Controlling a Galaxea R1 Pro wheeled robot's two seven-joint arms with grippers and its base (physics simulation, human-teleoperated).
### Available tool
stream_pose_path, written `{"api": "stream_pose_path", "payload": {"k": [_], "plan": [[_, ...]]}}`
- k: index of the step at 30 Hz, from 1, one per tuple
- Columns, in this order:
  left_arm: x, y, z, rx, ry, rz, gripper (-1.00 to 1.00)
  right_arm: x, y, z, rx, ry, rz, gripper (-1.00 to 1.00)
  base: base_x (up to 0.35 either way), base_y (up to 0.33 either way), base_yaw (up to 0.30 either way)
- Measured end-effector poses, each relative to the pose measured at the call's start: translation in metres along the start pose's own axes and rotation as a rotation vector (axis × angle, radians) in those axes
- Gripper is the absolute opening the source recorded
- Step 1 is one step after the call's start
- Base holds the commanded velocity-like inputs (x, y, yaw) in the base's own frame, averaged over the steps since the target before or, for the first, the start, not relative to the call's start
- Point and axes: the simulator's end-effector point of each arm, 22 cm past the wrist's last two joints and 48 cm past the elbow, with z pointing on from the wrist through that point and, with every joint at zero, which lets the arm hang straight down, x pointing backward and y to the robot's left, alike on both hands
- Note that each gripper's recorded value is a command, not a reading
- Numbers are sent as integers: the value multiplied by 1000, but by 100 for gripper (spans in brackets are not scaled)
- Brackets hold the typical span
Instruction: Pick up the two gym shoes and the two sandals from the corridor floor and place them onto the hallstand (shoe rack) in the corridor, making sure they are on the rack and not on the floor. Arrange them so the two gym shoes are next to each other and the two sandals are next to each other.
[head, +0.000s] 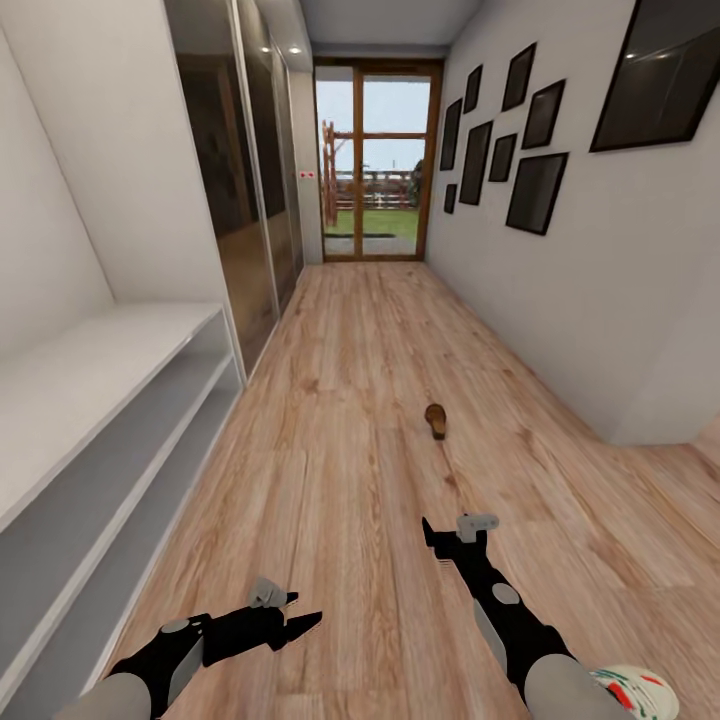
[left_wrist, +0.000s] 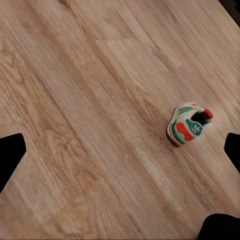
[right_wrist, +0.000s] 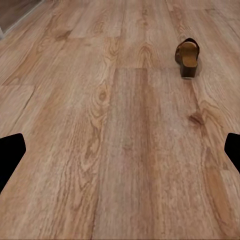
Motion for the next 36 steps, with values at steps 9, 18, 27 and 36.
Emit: {"api": "stream_pose_path", "payload": {"k": [9, 18, 27, 36], "plan": [[0, 0, 0, 0, 0, 0, 100, 0, 0, 0, 0, 0, 0, 100, 344, 3, 0], [0, 0, 0, 0, 0, 0, 100, 0, 0, 0, 0, 0, 0, 100, 344, 0, 0], [0, 0, 0, -1, 0, 0, 100, 0, 0, 0, 0, 0, 0, 100, 344, 0, 0], [0, 0, 0, -2, 0, 0, 100, 0, -1, 0, 0, 1, -6, 100, 344, 0, 0]]}}
